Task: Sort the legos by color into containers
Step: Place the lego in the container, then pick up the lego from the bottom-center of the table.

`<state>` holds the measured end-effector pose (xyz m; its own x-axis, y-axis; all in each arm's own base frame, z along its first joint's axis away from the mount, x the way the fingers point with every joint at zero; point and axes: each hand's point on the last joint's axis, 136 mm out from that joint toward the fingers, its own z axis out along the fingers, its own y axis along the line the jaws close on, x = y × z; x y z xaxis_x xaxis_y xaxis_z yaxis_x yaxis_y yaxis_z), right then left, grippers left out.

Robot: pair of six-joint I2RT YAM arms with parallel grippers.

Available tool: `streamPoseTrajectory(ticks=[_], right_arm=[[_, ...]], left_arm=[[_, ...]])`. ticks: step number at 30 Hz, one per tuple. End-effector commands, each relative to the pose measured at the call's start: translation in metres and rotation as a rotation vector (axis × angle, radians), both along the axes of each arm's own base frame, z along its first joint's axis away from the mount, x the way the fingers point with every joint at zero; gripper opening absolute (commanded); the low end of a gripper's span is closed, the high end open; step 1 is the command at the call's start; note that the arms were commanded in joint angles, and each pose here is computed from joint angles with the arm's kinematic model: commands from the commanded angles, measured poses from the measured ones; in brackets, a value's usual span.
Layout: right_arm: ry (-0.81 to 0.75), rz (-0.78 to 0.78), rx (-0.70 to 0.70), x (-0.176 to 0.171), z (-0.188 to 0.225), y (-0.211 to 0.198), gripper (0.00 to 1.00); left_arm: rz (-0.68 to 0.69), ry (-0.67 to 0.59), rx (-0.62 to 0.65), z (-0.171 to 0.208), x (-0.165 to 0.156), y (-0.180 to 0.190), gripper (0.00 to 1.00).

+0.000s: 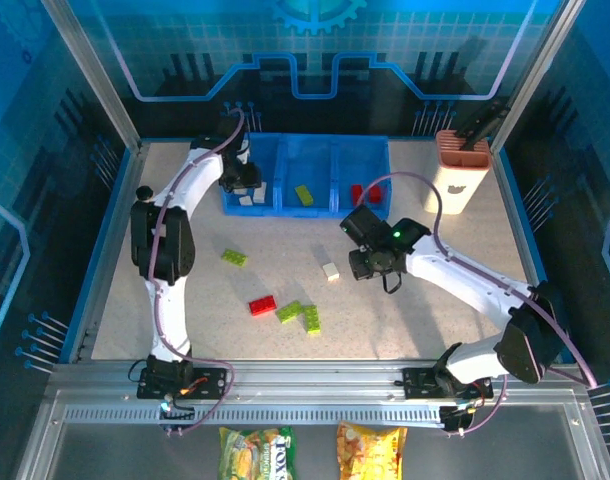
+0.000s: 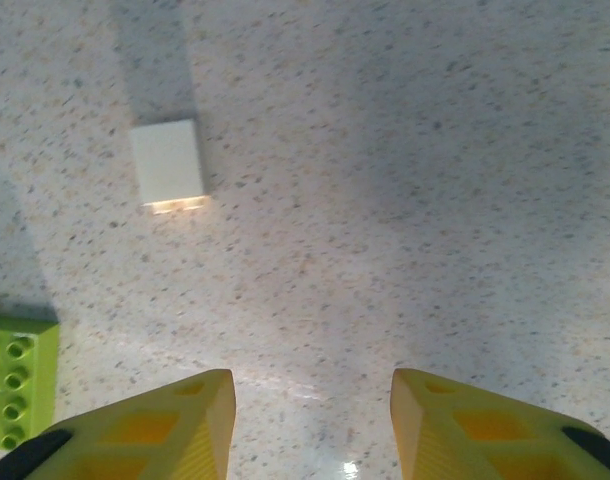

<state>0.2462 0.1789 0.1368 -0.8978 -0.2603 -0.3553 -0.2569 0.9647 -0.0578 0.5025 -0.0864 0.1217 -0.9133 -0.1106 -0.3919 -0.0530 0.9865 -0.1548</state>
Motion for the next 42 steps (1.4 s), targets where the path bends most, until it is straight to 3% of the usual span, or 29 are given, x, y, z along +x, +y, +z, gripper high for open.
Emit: streamPoseTrajectory(ticks=[1,17,26,33,42], right_arm=[[0.002,0.022,0.037,-0.004,0.005,0.026,0.46],[0.132,0.151,0.046,-0.062,-0.041,0.133,0.46],[0.227,0.066,0.027,-0.084,-0.079,0.132,0.47],[0.260,0.015,0.001,-0.089,-0.099,0.127,0.48],[0.305,-0.001,-0.038,-0.093,-0.120,0.127,0.45]], left_arm=[[0.012,-0.007,-0.051,0.017,-0.018,-0.001,0.46],[0.046,0.016,-0.069,0.043,-0.097,0.024,0.46],[0.027,0.015,-0.028,0.052,-0.124,0.041,0.48],[0.020,0.011,-0.018,0.024,-0.125,0.043,0.48],[0.024,0.002,-0.017,0.019,-0.124,0.045,0.48]])
